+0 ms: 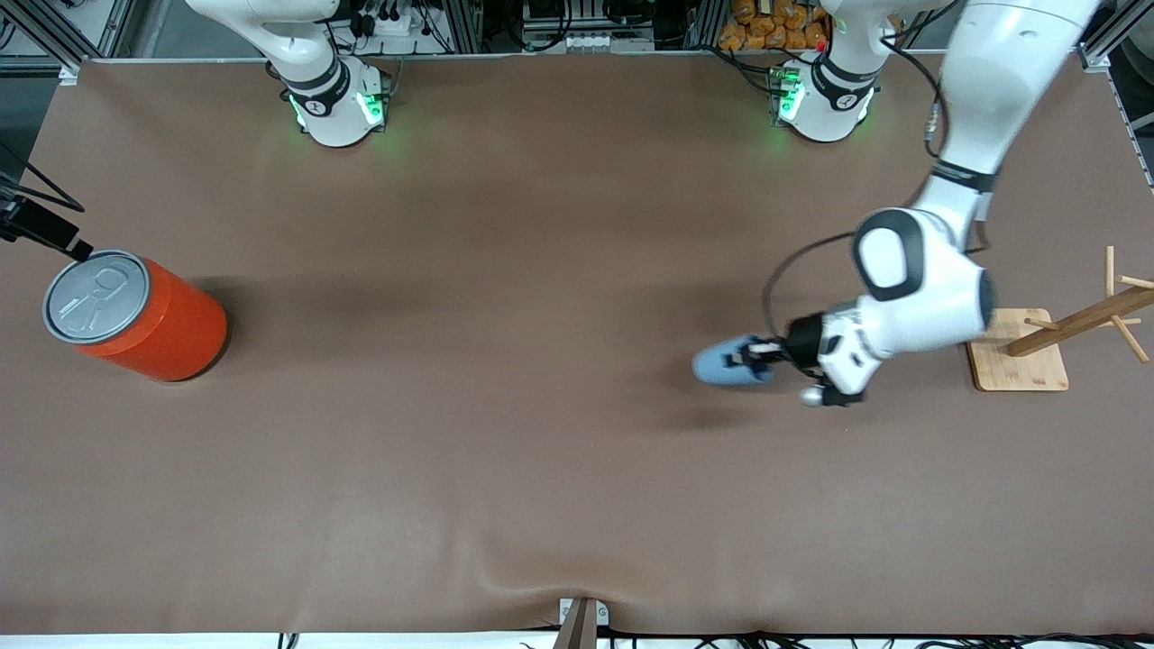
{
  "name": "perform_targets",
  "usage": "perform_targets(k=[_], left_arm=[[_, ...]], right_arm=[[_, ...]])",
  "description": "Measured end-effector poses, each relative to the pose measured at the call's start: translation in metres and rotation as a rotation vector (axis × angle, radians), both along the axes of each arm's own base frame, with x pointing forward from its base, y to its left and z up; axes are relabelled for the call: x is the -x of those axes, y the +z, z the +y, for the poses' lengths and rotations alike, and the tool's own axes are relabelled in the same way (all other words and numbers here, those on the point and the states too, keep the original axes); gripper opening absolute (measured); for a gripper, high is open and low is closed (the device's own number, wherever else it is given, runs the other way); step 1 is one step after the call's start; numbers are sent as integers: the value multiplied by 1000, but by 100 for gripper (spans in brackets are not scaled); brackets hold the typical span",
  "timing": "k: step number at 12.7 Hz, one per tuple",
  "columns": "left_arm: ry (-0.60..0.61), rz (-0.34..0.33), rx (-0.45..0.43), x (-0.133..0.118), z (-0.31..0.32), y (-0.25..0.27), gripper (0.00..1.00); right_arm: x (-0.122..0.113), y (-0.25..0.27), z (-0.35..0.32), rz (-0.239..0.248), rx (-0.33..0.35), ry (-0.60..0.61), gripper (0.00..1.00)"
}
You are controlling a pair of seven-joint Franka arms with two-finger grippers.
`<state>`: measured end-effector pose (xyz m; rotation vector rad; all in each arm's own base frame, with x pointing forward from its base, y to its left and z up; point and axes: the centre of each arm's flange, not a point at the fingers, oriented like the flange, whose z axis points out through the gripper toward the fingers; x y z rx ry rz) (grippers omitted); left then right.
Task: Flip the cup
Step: 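Rotate the cup upright with the left gripper and place it down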
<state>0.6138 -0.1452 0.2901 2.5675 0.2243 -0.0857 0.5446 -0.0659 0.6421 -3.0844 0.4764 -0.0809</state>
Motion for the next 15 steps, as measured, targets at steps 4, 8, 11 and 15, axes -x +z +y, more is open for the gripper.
perform_targets(k=[4, 8, 11, 15], left_arm=[[26, 0, -384, -3, 13, 3, 5], [121, -8, -491, -7, 38, -5, 5], [231, 8, -594, -6, 47, -22, 5], [330, 39, -640, -3, 49, -41, 5]], right_arm=[[0, 9, 2, -19, 2, 5, 100], [4, 9, 4, 20, -2, 8, 100], [6, 8, 5, 39, -4, 8, 100], [6, 8, 5, 39, -5, 8, 100]])
